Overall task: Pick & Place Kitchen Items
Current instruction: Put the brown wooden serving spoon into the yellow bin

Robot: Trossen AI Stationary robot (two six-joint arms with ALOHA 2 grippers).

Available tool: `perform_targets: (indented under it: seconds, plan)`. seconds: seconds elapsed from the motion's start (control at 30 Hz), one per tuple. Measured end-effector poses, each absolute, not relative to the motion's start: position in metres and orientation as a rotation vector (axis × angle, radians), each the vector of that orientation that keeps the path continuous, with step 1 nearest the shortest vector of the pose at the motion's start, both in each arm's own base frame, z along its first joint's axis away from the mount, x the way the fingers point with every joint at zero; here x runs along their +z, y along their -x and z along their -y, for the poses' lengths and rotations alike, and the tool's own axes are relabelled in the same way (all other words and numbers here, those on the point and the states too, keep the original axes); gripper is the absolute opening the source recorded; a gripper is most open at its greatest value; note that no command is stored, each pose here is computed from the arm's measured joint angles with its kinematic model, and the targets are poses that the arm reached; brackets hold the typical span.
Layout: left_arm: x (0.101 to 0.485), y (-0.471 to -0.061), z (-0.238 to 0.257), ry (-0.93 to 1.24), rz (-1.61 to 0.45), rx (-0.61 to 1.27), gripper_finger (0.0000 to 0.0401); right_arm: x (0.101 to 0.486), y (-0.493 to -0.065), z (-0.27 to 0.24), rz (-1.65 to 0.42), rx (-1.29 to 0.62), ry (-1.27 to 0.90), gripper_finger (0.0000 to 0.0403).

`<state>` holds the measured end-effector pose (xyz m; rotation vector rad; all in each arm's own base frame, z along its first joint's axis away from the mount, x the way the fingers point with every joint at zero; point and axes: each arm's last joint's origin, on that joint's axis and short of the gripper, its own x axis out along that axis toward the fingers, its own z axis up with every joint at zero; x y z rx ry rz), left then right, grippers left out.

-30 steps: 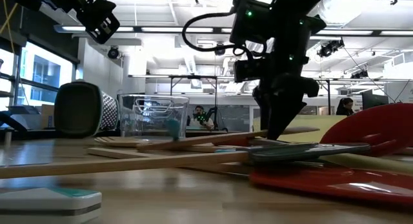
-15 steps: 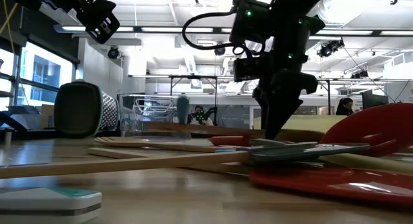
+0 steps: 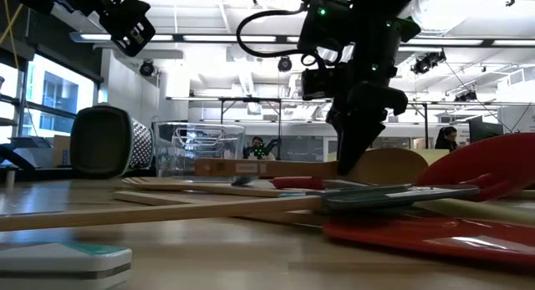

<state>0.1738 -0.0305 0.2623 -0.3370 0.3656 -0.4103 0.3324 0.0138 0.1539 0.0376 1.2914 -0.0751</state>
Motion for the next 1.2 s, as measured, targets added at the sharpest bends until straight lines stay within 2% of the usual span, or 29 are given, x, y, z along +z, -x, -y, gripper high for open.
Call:
perform_targets:
  seconds: [0.3,0.5,0.93,1.2]
  plan:
    - [0.262,-0.174,0.03,0.337,-0.365,-0.41,0.0217,0.155,-0.332,-0.023,-1.284,-0.073,-0.022,0.0021]
    - [0.262,-0.174,0.03,0.337,-0.365,-0.41,0.0217,0.164,-0.335,-0.048,-1.241,0.018,-0.004,0.0021]
    - [0.262,-0.174,0.03,0.334,-0.363,-0.388,0.0217,0.23,-0.362,-0.099,-0.995,0.093,0.141,0.0021]
    - [0.258,-0.173,0.03,0.337,-0.404,-0.376,0.0217,0.278,-0.356,-0.141,-0.85,0.14,0.248,0.0021]
